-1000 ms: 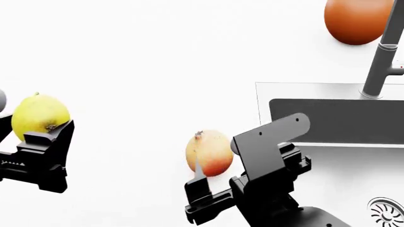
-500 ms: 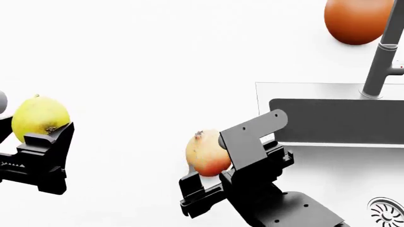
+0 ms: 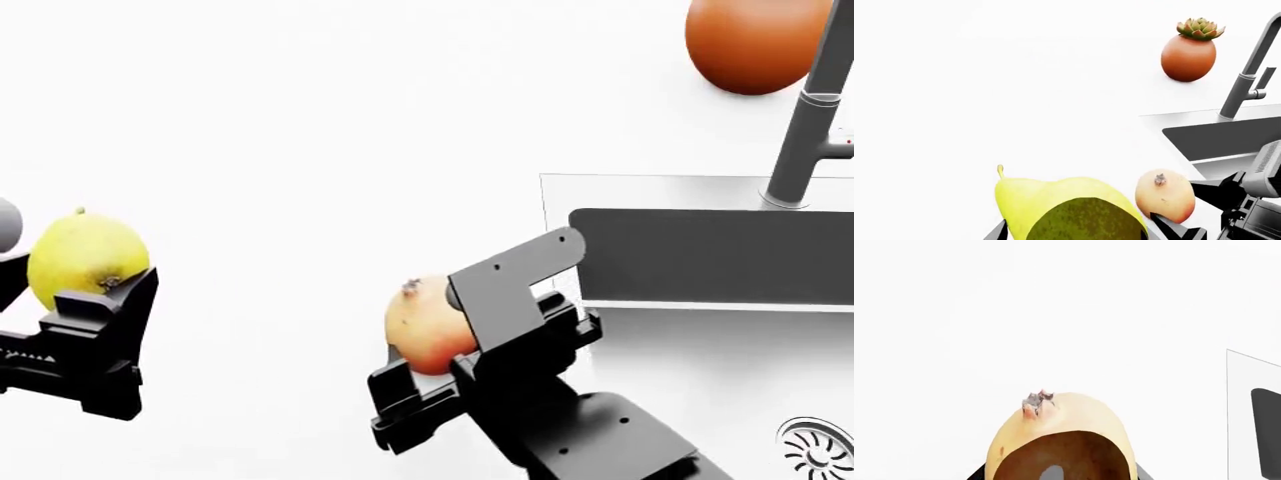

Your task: There is a mixed pile of frozen fruits and vegetables on the counter. Locate all the frozen vegetables and place the items in a bowl on the counter. Take all the frozen fruits and defrost them in a running sink.

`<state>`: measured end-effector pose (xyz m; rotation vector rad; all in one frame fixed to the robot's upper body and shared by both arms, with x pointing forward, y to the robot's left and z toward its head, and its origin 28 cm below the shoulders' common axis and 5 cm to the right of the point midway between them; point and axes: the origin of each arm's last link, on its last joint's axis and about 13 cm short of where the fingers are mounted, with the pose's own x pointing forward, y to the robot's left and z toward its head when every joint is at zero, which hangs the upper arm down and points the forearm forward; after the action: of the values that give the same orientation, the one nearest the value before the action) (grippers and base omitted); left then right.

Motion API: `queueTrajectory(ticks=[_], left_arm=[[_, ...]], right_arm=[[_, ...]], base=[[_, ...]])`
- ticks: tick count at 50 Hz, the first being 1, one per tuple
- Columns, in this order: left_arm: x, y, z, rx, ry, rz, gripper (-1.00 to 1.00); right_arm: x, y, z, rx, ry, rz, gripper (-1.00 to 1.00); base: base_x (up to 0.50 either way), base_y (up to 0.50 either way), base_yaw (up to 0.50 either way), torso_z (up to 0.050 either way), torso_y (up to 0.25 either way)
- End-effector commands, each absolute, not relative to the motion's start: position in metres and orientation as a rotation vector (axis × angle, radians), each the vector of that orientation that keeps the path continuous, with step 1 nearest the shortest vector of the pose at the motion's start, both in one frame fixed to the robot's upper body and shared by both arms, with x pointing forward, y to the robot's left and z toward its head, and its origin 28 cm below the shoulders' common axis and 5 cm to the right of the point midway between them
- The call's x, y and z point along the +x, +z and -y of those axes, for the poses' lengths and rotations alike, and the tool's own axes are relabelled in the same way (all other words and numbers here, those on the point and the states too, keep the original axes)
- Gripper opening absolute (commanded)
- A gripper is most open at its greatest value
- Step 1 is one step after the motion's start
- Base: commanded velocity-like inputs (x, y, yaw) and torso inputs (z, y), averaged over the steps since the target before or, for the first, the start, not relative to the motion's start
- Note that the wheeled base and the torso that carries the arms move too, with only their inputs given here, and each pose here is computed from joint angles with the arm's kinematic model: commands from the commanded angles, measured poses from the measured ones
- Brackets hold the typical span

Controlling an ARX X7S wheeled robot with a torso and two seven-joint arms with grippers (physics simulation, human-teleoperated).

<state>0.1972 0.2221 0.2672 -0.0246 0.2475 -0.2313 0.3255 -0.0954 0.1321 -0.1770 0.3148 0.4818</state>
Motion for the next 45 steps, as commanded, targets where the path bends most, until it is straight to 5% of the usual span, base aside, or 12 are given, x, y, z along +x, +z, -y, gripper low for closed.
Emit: queueTrajectory(ticks=[1, 29, 45], left_arm=[[0.198, 0.268, -0.222, -0.053, -0.224, -0.248, -1.0], [0.201, 0.263, -0.224, -0.054, -0.237, -0.223, -1.0], [0.2, 0.26, -0.223, -0.055, -0.248, -0.221, -1.0]], right_arm=[[0.321, 0.141, 0.094, -0.187, 0.497, -0.264, -1.0], [0.247, 0.192, 0.125, -0.076, 0.334, -0.055, -1.0], [0.245, 0.184, 0.127, -0.1, 0.33, -0.077, -1.0]], base=[[0.0, 0.0, 0.0, 0.0, 0.0], [0.0, 0.0, 0.0, 0.0, 0.0], [0.0, -0.48, 0.0, 0.0, 0.001]])
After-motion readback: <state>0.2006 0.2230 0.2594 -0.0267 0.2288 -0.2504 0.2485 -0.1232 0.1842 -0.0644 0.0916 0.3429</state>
